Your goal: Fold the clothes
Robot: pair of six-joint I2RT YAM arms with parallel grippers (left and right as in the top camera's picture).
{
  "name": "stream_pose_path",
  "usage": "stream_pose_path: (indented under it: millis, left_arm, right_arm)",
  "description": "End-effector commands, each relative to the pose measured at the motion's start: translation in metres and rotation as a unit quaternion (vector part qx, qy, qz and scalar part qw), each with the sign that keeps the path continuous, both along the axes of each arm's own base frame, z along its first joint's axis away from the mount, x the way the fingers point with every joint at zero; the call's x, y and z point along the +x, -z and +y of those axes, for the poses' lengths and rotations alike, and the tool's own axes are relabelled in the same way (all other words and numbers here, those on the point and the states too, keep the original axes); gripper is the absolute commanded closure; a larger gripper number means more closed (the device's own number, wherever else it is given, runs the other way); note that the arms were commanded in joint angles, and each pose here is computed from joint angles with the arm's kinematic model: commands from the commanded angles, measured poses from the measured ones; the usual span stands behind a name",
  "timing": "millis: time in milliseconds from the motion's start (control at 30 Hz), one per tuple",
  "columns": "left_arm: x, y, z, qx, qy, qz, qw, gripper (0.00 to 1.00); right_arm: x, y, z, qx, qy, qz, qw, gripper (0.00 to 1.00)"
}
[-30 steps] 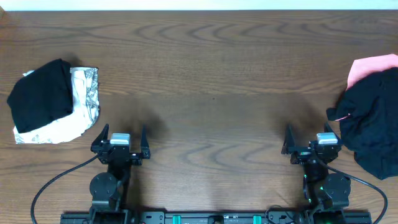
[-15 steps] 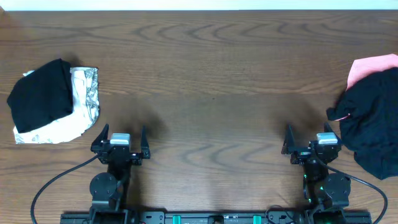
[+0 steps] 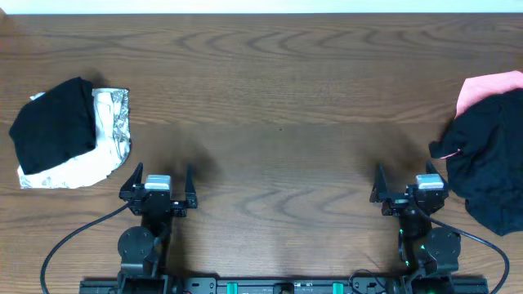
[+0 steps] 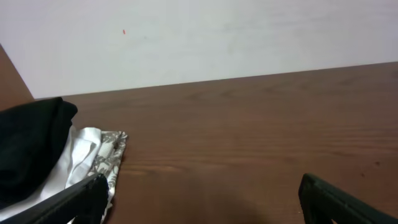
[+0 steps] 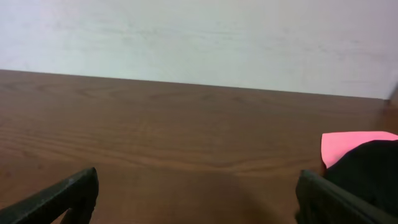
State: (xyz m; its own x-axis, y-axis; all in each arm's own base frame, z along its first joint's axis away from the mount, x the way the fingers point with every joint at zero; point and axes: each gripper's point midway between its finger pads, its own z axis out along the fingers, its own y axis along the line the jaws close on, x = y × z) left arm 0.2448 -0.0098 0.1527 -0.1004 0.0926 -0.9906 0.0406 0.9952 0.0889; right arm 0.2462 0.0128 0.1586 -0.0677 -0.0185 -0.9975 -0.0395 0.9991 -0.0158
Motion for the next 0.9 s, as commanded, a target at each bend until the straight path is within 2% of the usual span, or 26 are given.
stream_pose_path:
  millis: [0, 233, 433, 667, 867]
  left_arm:
    - [-0.001, 0.016, 0.003, -0.001, -0.008, 0.026, 1.000, 0.02]
    - [-0.001, 0.016, 0.003, -0.002, -0.008, 0.026, 1.000, 0.02]
    - [-0.001, 0.013, 0.003, -0.078, -0.018, 0.027, 0.996, 0.02]
    - [-0.010, -0.007, -0.005, -0.115, -0.003, 0.061, 0.991, 0.02]
    - [-0.014, -0.034, -0.006, -0.116, -0.005, 0.123, 0.986, 0.02]
  right_arm:
    - [0.000, -0.003, -0.003, -0.009, 0.007, -0.007, 1.000, 0.01]
    - [0.000, 0.001, 0.001, -0.008, -0.006, 0.001, 1.000, 0.01]
    - [-0.002, -0.004, 0.001, 0.010, -0.002, 0.003, 1.000, 0.01]
    - [-0.016, -0.033, -0.034, 0.011, 0.097, 0.030, 0.995, 0.01]
    - [-0.031, -0.040, -0.056, 0.056, 0.176, 0.138, 0.973, 0.01]
